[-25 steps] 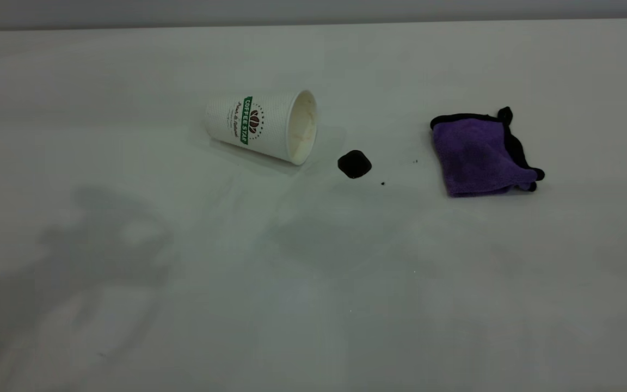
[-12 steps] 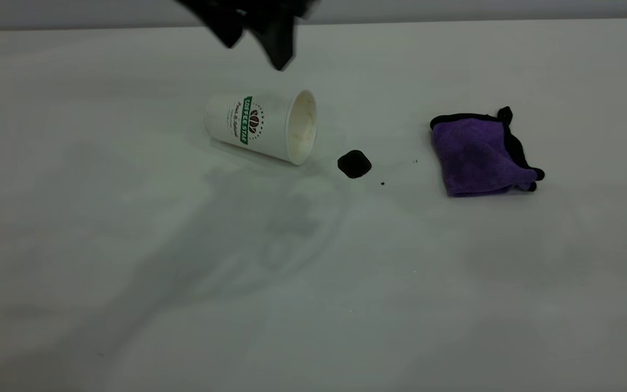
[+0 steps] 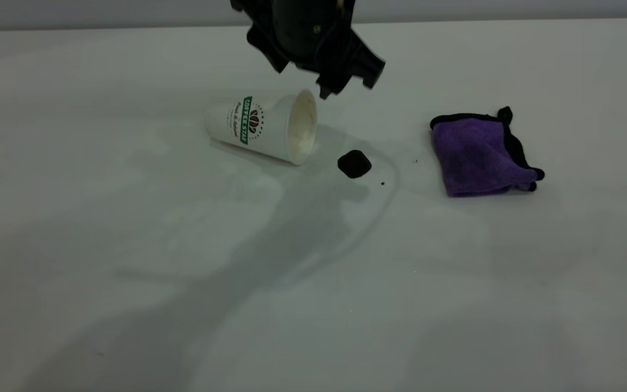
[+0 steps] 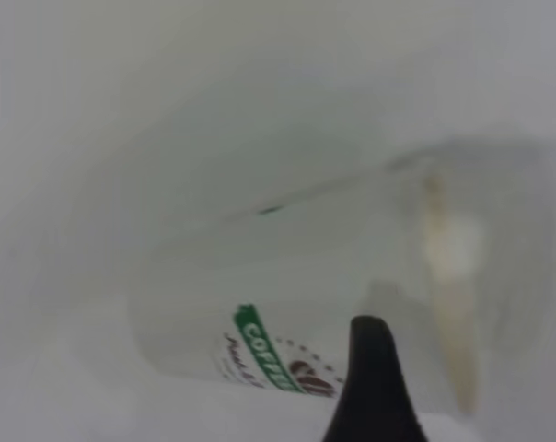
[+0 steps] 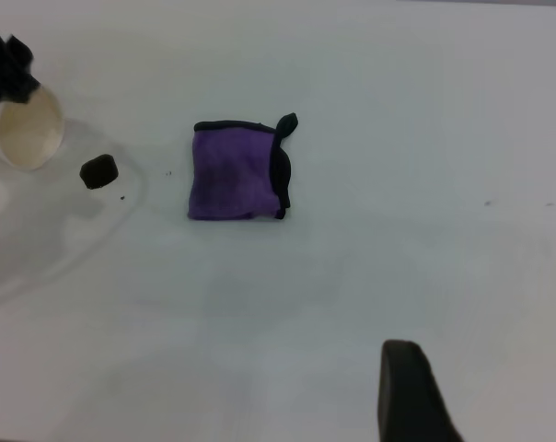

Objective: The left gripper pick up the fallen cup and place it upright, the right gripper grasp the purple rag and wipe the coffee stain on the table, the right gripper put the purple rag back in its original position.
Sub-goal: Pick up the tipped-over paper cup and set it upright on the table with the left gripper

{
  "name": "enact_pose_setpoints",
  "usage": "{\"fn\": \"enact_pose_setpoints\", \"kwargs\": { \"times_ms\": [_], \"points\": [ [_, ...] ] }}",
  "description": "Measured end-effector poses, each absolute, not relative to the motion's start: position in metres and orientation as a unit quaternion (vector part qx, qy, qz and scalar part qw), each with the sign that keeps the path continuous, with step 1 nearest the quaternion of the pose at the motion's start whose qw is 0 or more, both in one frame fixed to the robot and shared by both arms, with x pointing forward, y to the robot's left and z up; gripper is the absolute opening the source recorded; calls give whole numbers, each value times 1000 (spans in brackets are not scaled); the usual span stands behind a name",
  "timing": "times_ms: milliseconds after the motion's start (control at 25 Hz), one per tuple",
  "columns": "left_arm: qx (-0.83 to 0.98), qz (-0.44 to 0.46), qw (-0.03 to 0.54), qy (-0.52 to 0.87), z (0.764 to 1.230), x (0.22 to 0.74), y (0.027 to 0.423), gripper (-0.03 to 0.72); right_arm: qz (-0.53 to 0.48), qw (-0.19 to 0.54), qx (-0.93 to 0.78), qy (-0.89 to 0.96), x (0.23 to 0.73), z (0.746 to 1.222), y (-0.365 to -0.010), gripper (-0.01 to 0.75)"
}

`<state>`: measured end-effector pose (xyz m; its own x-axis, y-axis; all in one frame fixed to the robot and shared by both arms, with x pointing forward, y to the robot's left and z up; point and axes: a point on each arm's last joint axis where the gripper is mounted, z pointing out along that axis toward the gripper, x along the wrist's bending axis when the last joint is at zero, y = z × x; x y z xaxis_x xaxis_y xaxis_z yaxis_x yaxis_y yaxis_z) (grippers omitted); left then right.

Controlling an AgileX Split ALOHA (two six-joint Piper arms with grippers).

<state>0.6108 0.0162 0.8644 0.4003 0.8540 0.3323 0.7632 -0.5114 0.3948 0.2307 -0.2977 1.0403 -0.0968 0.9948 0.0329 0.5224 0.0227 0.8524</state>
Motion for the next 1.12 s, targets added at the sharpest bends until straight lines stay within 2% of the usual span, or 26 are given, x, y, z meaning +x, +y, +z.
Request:
{"fn": "enact_pose_setpoints", "kwargs": {
  "times_ms": [240, 600, 920, 1000, 1120],
  "points": [
    [812, 297, 85, 495, 843, 617, 20, 589, 372, 318, 592, 641, 231, 1040, -298, 440],
    [809, 309, 85, 493, 827, 619, 20, 589, 372, 318, 592, 641, 231, 1040, -298, 440],
    [801, 329, 46, 497, 805, 618, 29, 585, 372, 318, 592, 641, 231, 1040, -298, 440],
    [796, 337, 44, 500, 804, 618, 30, 563, 372, 318, 592, 641, 231, 1040, -298, 440],
    [790, 347, 40, 504, 805, 619, 31, 466, 372, 318, 592, 641, 231, 1040, -298, 440]
  ]
}}
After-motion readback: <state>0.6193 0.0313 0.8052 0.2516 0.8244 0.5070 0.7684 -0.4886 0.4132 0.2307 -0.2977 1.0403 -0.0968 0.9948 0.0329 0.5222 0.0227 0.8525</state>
